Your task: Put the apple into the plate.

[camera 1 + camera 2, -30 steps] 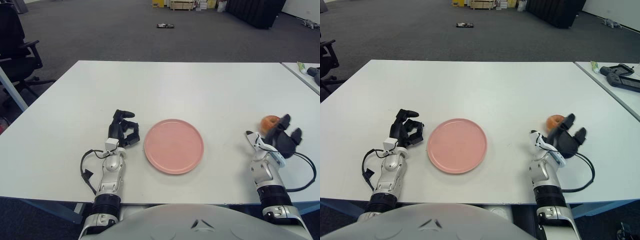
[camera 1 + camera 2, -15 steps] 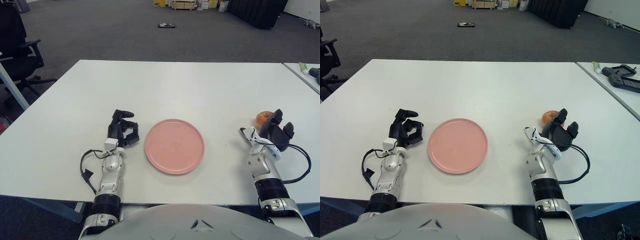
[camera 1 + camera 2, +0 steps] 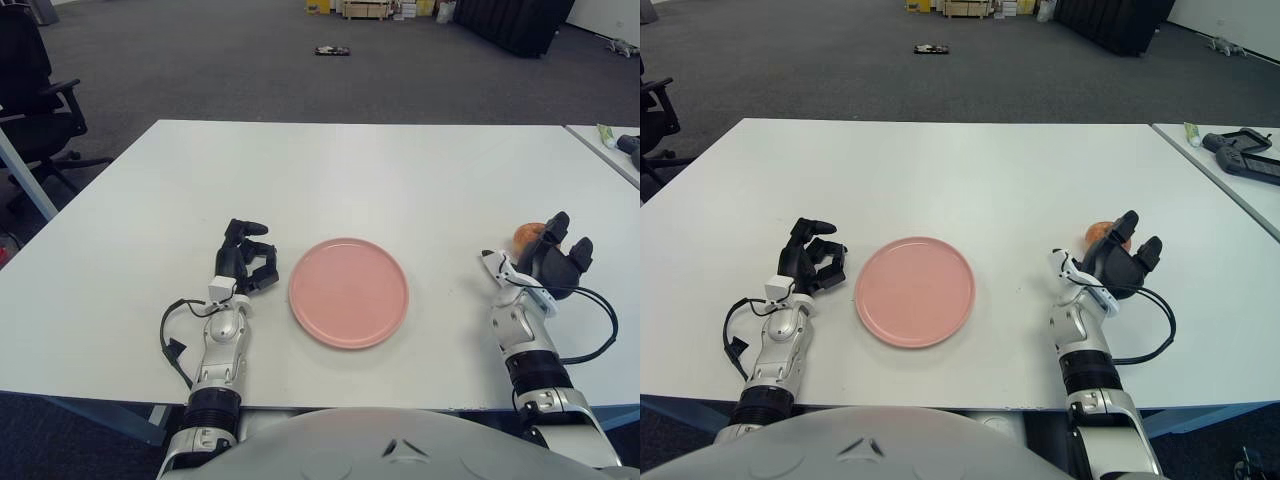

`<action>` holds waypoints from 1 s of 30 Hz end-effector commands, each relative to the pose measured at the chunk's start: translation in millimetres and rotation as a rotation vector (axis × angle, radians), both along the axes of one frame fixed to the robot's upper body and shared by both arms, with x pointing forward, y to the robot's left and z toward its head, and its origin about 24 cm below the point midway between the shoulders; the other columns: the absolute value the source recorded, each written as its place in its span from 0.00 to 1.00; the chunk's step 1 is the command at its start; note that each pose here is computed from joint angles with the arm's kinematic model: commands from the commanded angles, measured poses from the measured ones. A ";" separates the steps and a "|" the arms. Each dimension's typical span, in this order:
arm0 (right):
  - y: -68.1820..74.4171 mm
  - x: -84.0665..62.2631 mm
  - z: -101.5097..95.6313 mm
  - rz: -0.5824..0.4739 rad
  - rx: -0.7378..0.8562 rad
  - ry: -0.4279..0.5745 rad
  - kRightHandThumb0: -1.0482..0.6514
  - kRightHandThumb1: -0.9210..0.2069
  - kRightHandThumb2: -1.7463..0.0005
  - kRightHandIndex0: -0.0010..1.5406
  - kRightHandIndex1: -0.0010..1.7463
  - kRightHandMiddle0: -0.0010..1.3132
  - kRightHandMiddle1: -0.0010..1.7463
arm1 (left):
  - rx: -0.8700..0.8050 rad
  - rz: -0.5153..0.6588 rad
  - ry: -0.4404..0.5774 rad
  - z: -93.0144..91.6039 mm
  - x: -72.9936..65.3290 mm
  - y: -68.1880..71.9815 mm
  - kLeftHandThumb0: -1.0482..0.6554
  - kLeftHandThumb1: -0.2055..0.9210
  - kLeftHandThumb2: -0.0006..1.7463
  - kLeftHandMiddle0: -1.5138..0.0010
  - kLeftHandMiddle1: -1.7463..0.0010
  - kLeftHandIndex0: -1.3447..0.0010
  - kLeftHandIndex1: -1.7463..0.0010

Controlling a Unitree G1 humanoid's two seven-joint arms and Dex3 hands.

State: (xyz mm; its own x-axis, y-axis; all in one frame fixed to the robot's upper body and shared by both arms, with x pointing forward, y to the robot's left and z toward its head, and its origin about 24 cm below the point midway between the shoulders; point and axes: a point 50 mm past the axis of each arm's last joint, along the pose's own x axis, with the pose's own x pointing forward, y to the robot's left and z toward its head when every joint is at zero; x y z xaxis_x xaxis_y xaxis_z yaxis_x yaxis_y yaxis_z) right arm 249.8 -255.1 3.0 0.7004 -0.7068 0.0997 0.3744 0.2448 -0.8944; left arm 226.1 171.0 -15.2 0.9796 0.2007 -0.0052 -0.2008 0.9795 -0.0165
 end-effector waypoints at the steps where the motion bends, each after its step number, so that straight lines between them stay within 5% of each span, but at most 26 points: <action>1: 0.1 7.0 5.2 0.004 -0.005 -0.036 0.10 0.28 0.72 0.00 0.00 0.00 0.00 | 0.007 0.002 0.025 -3.9 -1.3 1.3 0.61 0.57 0.64 0.64 0.12 0.70 0.00; 30: -16.6 43.2 33.6 -0.028 -0.068 -0.116 0.07 0.22 0.78 0.00 0.00 0.00 0.00 | 0.014 0.005 0.023 -3.8 -0.2 2.1 0.61 0.56 0.66 0.64 0.09 0.71 0.00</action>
State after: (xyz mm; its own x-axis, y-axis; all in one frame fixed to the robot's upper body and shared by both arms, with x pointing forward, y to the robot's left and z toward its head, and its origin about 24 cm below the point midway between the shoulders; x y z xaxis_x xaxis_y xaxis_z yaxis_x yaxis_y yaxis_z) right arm 286.9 -267.2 31.9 0.6700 -0.7037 0.2365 0.4760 0.1628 -0.8642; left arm 226.3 171.4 -15.3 0.9799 0.1993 -0.0039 -0.1993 0.9799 -0.0110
